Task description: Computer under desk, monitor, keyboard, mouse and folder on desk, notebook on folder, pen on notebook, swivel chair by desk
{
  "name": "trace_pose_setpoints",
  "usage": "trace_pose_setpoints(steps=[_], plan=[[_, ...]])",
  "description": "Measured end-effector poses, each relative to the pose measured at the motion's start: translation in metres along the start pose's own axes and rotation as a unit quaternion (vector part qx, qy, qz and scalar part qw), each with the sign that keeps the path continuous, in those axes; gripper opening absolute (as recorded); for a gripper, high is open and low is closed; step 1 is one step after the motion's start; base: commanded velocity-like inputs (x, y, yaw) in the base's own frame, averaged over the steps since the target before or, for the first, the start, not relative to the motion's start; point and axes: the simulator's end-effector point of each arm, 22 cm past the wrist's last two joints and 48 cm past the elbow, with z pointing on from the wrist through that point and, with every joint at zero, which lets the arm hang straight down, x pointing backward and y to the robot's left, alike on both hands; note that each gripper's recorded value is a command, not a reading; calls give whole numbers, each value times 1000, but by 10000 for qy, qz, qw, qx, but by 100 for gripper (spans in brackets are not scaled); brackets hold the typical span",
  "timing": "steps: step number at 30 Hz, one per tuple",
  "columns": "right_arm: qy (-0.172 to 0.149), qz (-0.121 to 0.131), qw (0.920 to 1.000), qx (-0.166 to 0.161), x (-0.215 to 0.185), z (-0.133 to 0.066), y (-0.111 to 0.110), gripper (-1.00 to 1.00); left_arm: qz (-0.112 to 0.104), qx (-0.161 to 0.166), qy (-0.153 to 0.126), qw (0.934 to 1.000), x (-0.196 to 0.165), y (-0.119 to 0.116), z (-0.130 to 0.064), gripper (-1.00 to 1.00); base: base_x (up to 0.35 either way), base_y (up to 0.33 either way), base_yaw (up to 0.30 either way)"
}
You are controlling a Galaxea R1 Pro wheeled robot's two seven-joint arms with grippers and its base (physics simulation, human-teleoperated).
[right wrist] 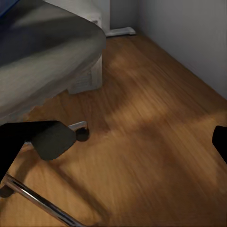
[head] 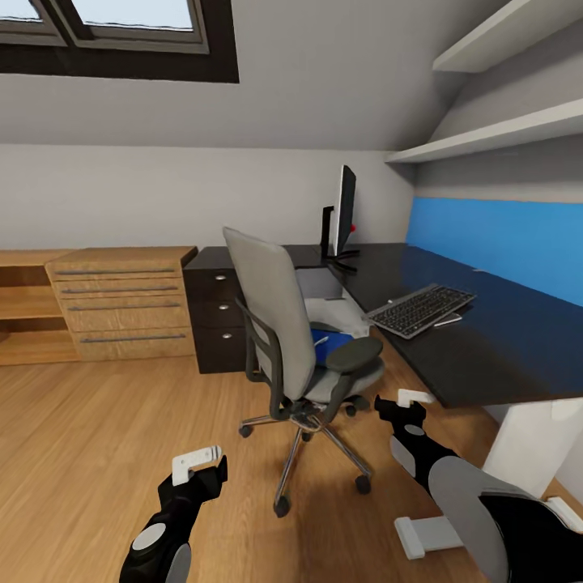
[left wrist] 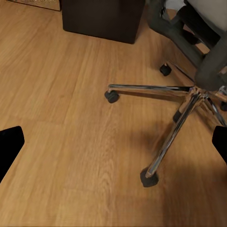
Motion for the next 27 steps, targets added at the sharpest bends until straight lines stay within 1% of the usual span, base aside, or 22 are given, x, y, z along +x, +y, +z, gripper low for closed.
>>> trace_pose_setpoints(steps=[4, 10, 20, 22, 24, 27], plan=[[3, 1, 10000, -9, 0, 0, 1, 100, 0, 0, 1, 10000, 0, 0, 0, 100, 154, 0, 0], [4, 2, 10000, -10, 1, 0, 2, 100, 0, -1, 4, 10000, 0, 0, 0, 100, 43, 0, 38], [-1, 6, 10000, -17, 0, 0, 3, 100, -1, -3, 5, 10000, 0, 0, 0, 100, 3, 0, 241], [10, 74, 10000, 33, 1, 0, 0, 100, 0, -2, 5, 10000, 0, 0, 0, 100, 0, 0, 271], [-1, 7, 10000, -19, 1, 0, 3, 100, -1, -2, 4, 10000, 0, 0, 0, 100, 0, 0, 273], [5, 31, 10000, -5, 1, -1, 3, 100, 0, -2, 5, 10000, 0, 0, 0, 100, 0, 0, 273]])
